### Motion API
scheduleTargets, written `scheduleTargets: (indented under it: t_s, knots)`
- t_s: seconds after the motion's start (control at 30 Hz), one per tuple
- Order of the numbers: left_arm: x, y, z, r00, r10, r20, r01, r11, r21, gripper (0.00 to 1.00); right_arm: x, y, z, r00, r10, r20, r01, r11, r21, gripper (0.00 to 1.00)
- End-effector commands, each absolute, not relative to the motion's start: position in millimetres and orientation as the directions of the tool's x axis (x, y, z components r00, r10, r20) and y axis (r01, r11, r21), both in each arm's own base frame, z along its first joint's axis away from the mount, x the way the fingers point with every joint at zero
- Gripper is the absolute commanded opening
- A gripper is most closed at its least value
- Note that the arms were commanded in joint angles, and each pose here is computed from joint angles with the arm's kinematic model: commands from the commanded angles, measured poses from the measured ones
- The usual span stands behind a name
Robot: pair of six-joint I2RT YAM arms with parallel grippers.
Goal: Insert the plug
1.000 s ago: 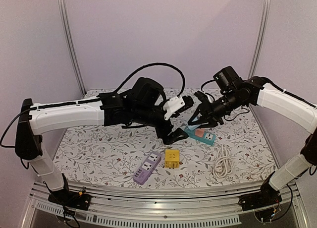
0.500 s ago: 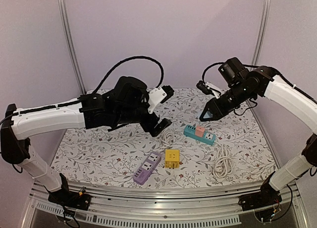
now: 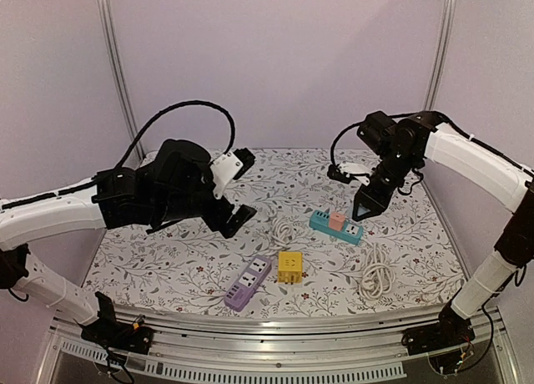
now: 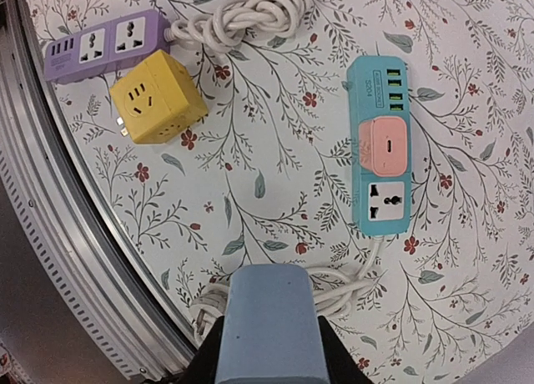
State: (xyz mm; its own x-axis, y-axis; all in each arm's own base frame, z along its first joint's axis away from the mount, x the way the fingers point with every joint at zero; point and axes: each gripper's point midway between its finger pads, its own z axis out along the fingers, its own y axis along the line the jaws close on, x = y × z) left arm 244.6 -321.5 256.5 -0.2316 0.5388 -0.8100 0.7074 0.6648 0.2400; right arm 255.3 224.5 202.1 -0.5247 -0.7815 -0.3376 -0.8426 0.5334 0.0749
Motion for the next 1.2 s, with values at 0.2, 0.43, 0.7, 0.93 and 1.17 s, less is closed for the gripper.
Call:
scheduleTargets:
  t_s: [0.2, 0.43, 0.7, 0.93, 1.17]
  knots:
    - [228.7, -281.7, 247.2, -0.325, 0.514, -0.794, 0.674, 0.715, 0.187, 1.00, 289.5, 201.4, 158.3, -0.513, -0.837, -0.191, -0.854, 0.519, 0.022, 0.00]
    - [220.8, -268.1, 244.8, -0.372, 0.480, -0.795, 0.656, 0.742, 0.141, 1.00, 317.2, 200.2, 123.0, -0.504, -0.848, -0.163, -0.857, 0.514, -0.025, 0.00]
    - [211.4, -261.2, 236.1, -0.412, 0.466, -0.783, 0.658, 0.747, 0.097, 1.00, 335.9, 198.0, 97.0, -0.490, -0.859, -0.146, -0.863, 0.502, -0.060, 0.00]
    - [208.8, -256.5, 235.5, -0.424, 0.458, -0.781, 0.652, 0.753, 0.088, 1.00, 338.2, 195.1, 78.0, -0.489, -0.864, -0.119, -0.866, 0.497, -0.052, 0.00]
    - [207.9, -253.9, 233.4, -0.429, 0.459, -0.778, 0.649, 0.756, 0.089, 1.00, 336.6, 192.3, 65.1, -0.497, -0.862, -0.102, -0.864, 0.502, -0.036, 0.00]
